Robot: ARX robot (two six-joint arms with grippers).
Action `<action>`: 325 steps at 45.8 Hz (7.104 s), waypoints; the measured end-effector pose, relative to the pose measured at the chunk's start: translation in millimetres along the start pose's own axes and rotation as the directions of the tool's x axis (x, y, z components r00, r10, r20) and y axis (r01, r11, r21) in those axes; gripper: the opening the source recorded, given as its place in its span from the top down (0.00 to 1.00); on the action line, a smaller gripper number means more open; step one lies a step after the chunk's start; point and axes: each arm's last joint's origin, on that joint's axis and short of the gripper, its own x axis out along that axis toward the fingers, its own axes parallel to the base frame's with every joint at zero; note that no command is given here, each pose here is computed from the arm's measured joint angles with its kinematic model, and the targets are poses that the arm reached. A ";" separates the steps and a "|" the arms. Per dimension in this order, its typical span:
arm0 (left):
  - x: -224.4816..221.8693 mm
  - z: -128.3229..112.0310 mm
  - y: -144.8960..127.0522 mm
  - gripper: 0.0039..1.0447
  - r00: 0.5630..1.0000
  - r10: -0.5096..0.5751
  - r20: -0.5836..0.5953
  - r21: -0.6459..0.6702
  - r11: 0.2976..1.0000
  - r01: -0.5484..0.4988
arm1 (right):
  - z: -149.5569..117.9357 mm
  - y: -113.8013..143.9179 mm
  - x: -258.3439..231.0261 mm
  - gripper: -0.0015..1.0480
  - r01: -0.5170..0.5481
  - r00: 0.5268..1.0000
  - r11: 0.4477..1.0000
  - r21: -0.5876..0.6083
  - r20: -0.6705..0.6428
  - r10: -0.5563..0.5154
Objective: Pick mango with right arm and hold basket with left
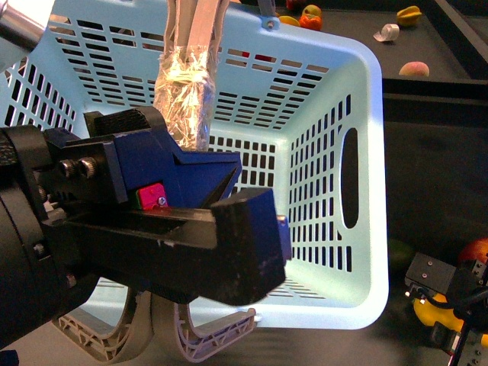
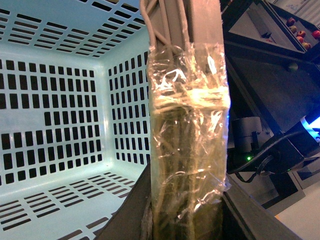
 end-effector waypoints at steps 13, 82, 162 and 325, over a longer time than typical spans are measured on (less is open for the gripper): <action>0.0 0.0 0.0 0.78 1.000 0.000 0.000 0.000 1.000 0.000 | 4.3 -2.9 -23.6 0.42 0.015 0.995 0.992 0.127 0.097 -0.027; 0.0 -0.5 0.2 0.79 1.000 0.001 -0.004 0.001 1.000 -0.001 | 226.8 27.9 -241.5 0.09 -0.134 0.565 0.848 0.513 0.742 -0.359; 0.0 -0.7 0.2 0.79 1.000 0.002 -0.006 -0.006 1.000 -0.002 | 35.3 108.4 -323.3 0.98 0.119 0.355 0.591 0.798 0.521 -0.776; -112.8 17.0 89.0 0.96 0.782 0.414 0.467 0.189 0.817 -0.545 | 24.1 124.5 -327.6 0.08 0.119 0.359 0.593 0.796 0.522 -0.774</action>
